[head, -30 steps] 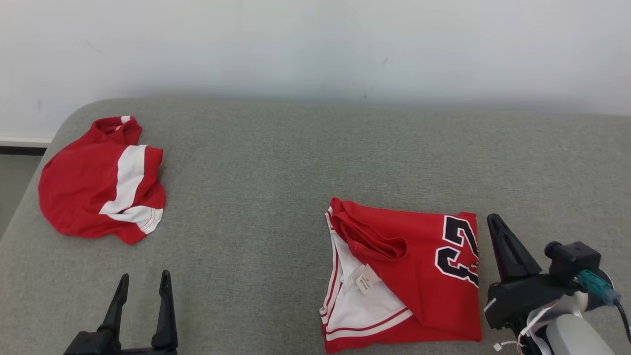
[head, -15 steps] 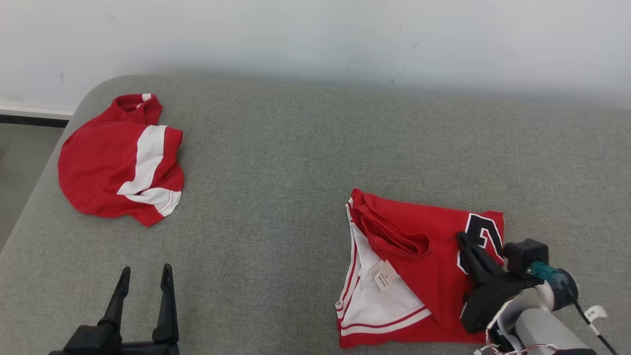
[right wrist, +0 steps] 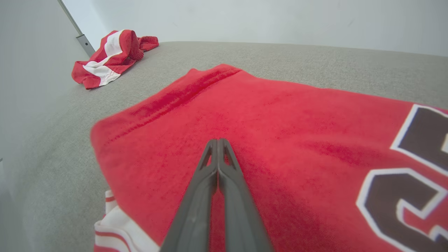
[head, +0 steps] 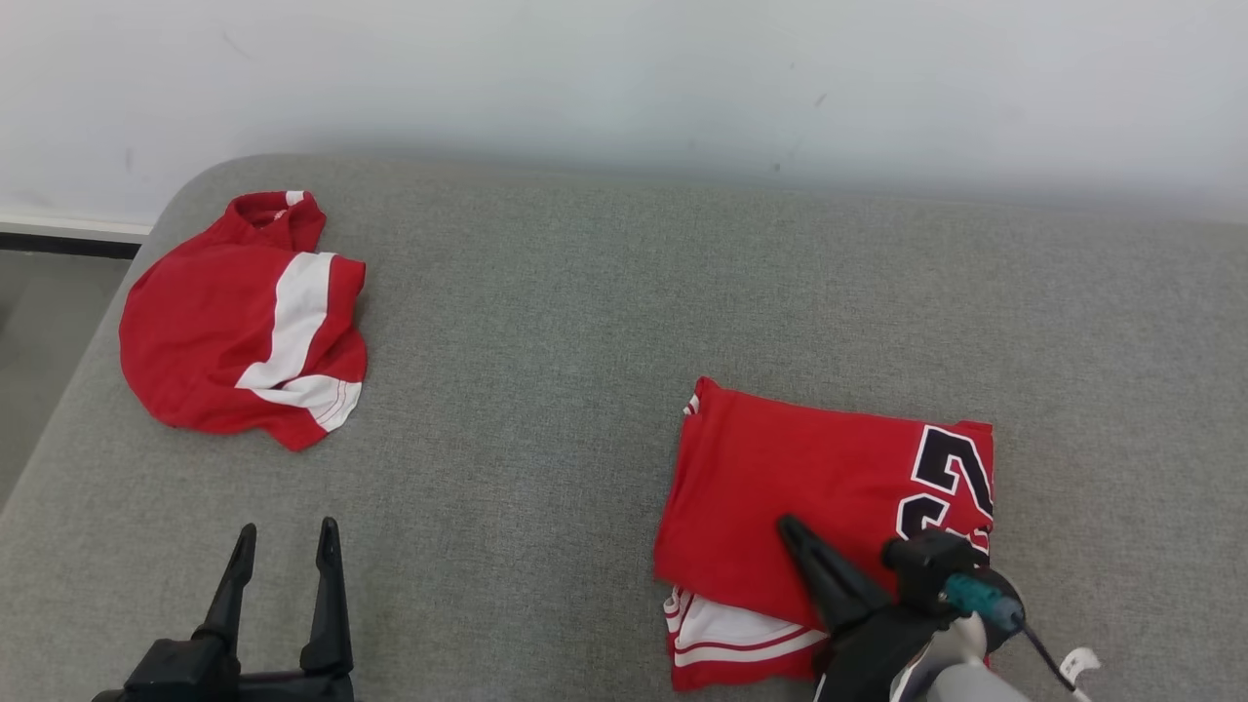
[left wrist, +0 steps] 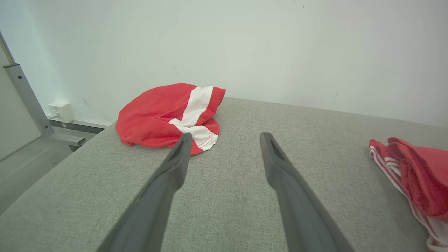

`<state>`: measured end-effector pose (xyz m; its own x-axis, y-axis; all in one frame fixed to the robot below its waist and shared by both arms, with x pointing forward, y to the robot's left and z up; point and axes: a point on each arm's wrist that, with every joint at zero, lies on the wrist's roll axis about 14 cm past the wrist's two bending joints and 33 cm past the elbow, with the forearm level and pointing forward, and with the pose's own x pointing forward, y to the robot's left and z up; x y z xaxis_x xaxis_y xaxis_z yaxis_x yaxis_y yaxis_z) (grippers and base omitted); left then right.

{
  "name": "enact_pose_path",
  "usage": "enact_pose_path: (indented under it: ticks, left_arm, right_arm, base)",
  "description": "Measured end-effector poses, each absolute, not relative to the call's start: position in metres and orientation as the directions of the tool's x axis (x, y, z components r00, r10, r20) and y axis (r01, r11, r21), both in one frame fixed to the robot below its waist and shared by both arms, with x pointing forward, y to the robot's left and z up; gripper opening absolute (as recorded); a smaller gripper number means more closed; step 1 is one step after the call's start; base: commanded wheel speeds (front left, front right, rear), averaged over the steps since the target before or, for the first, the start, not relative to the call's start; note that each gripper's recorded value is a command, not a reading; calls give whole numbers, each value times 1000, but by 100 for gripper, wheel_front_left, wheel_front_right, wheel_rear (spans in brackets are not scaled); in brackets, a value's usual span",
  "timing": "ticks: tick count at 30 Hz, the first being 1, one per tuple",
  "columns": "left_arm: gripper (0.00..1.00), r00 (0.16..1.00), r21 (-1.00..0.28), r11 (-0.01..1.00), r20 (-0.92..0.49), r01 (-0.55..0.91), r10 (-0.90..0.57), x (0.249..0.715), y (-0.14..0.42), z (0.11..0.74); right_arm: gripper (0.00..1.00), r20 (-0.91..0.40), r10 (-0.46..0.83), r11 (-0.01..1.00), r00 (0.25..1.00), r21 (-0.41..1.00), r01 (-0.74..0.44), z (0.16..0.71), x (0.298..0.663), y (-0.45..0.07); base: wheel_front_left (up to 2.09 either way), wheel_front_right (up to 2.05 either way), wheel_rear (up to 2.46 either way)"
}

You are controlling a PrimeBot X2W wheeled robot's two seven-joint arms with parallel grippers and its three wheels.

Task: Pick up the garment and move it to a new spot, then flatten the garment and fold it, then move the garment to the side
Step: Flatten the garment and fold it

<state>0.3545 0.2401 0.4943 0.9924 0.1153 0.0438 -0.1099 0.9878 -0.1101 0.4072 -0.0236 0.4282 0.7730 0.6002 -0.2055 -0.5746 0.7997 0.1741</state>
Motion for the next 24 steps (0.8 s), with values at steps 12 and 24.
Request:
enact_pose_path:
  ticks: [12,24]
  left_arm:
    - [100,993,-117,988,44,-101,106,352,236,494]
    - [100,997,-114,993,65,-30,38,357,214,500]
  right_arm:
    - [0,-148,677,732,721,243,-637,441,376,6]
    - [0,54,399,896,915,191,-402,503,406,-89]
  base:
    - [0,0,0]
    - [0,0,0]
